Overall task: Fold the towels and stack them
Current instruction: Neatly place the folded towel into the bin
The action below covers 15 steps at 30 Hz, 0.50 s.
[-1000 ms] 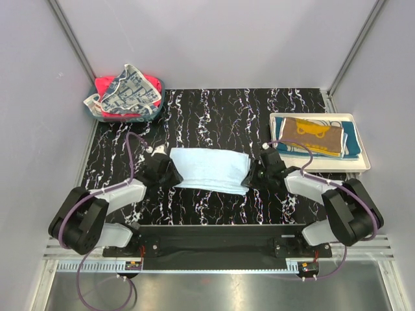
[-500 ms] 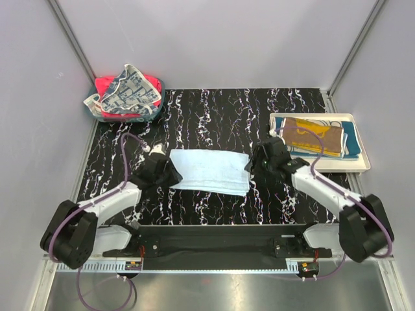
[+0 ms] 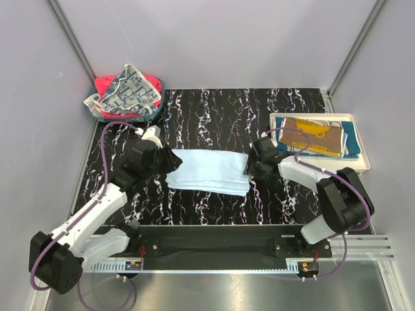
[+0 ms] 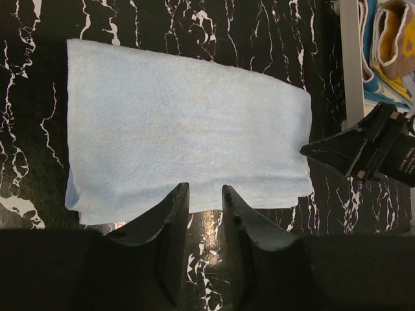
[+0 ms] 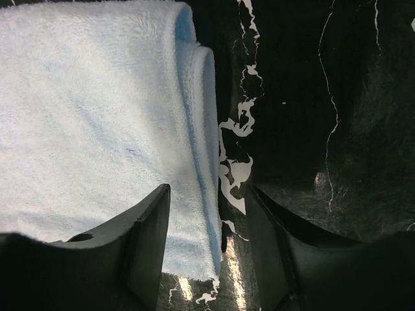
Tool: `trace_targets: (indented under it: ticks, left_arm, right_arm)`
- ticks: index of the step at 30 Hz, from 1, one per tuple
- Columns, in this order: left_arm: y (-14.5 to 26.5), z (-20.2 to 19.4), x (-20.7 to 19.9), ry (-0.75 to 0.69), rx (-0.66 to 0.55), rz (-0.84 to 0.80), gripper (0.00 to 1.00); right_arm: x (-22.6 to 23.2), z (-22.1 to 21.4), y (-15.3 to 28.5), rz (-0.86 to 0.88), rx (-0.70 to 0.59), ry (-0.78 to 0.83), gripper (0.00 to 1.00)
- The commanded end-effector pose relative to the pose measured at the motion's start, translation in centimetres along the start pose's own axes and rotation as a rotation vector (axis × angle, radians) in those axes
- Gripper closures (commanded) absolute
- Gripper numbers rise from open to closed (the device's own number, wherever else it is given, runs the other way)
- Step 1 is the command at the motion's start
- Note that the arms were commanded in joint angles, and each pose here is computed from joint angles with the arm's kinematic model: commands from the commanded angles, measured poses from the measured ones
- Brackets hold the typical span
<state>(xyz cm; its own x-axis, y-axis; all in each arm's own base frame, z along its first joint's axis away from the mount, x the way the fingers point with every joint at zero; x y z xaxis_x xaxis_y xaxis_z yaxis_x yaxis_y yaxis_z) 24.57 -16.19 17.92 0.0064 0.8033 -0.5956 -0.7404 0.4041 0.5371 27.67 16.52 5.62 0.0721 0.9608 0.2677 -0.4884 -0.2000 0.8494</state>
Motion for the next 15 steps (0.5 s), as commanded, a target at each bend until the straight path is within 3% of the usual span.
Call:
trace_targets:
  ticks: [1, 11, 15]
  left_arm:
    - [1.4, 0.8, -1.7, -0.044, 0.003, -0.058, 0.68]
    - [2.3, 1.2, -2.3, -0.080, 0.018, -0.078, 0.66]
    - [2.8, 1.1, -2.3, -0.098, 0.028, -0.076, 0.66]
  right_arm:
    - [0.5, 0.0, 0.4, 0.007, -0.037, 0.037, 0.43]
    - [1.5, -1.0, -1.7, -0.033, -0.009, 0.070, 0.43]
    - [0.8, -1.9, -2.3, -0.083, 0.024, 0.091, 0.53]
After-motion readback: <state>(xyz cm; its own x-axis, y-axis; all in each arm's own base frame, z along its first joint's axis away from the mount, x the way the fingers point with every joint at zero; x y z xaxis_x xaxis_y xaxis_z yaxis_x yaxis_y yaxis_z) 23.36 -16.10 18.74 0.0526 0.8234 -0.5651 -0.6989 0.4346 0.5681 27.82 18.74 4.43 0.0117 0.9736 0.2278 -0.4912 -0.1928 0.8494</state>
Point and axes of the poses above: each gripper's point midway between its finger pads, its own y axis back along the fingers, its own x axis along the line the jaws close on, z = x × y, the point moved 3 cm from there along y, back along the fingers, and after that the axes turned 6 degrees about y, right-handed, at the moved point
